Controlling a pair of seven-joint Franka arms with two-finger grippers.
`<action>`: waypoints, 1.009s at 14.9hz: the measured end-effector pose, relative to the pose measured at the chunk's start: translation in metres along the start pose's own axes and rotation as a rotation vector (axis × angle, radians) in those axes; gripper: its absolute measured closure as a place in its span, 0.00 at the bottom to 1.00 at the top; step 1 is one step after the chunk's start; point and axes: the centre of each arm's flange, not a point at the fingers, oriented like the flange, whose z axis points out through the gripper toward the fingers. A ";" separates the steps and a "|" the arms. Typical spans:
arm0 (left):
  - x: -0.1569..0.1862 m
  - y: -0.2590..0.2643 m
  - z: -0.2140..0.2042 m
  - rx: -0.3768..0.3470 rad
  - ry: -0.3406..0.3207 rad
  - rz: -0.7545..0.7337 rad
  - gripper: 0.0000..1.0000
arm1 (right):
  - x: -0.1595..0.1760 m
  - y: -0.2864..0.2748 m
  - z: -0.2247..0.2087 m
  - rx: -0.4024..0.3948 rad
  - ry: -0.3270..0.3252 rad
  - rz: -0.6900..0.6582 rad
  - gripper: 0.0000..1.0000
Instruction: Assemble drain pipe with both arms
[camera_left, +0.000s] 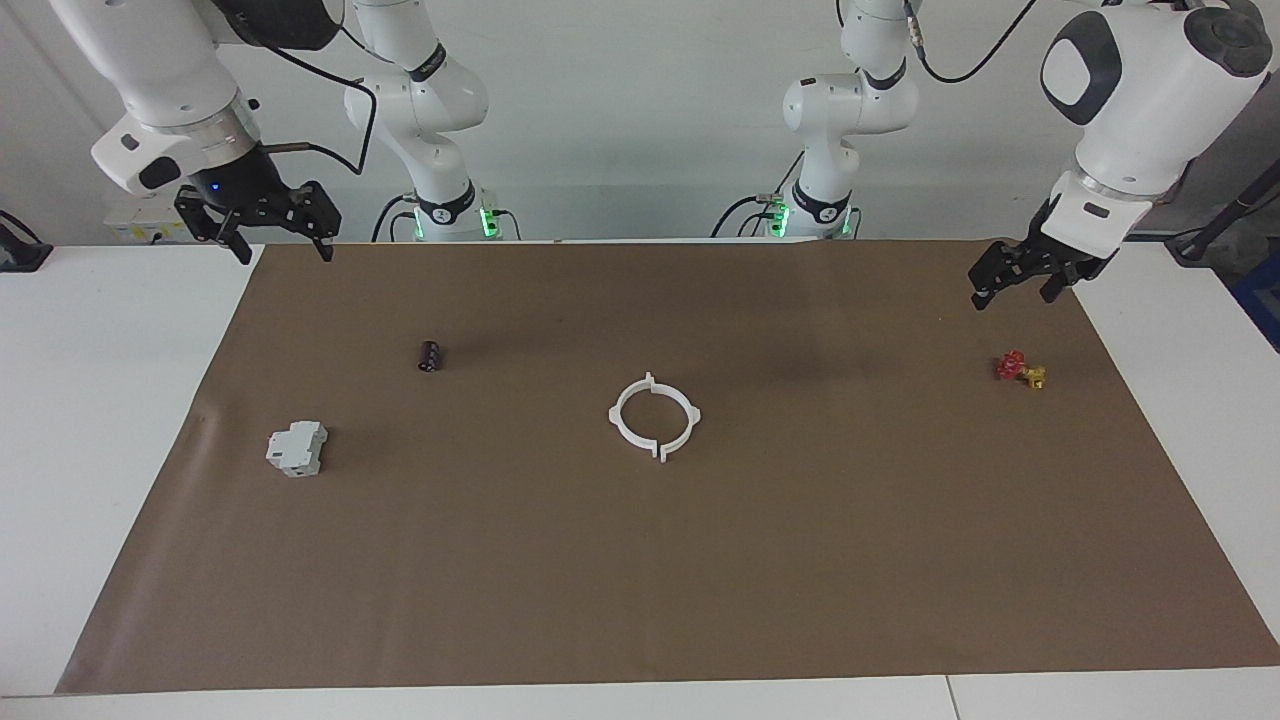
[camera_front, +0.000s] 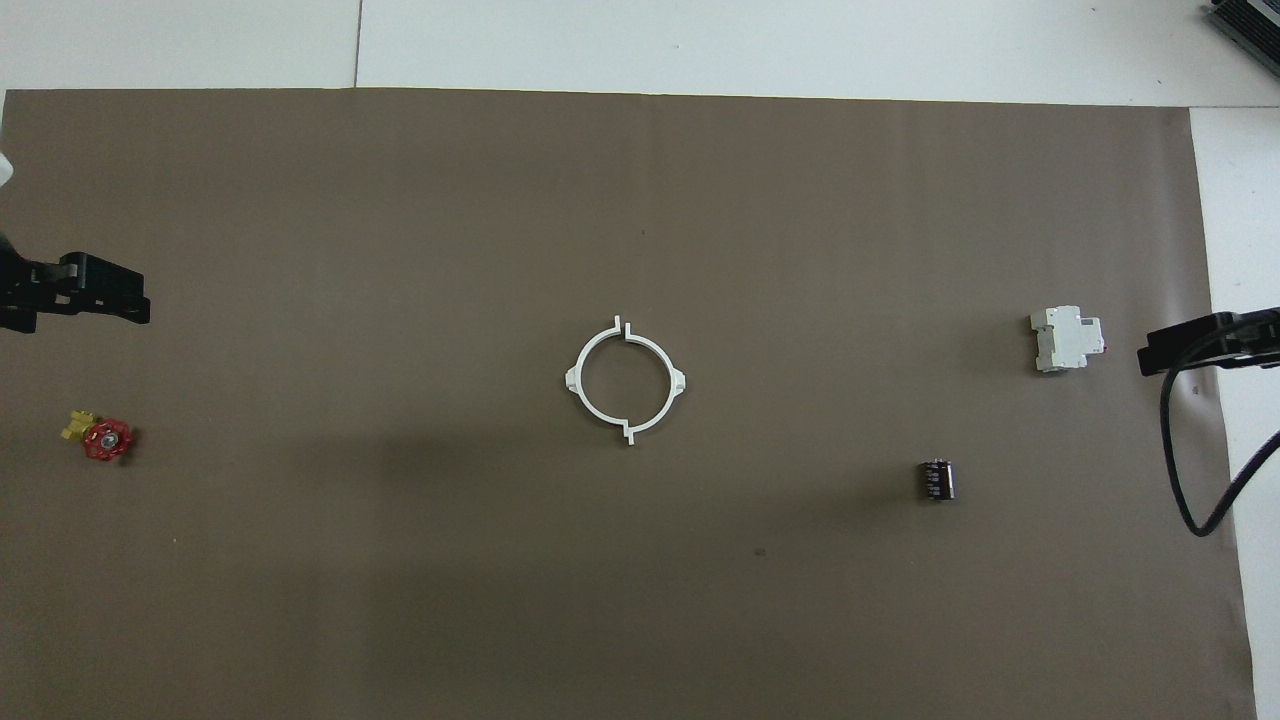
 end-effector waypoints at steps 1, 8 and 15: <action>0.000 0.000 0.000 0.000 0.000 0.000 0.00 | 0.000 0.000 0.000 0.000 0.000 0.000 0.00; 0.002 0.001 0.004 0.000 -0.005 0.002 0.00 | 0.000 0.000 0.000 0.000 0.000 0.000 0.00; 0.002 0.022 0.003 0.000 -0.003 0.039 0.00 | 0.000 0.000 0.000 0.000 0.000 0.000 0.00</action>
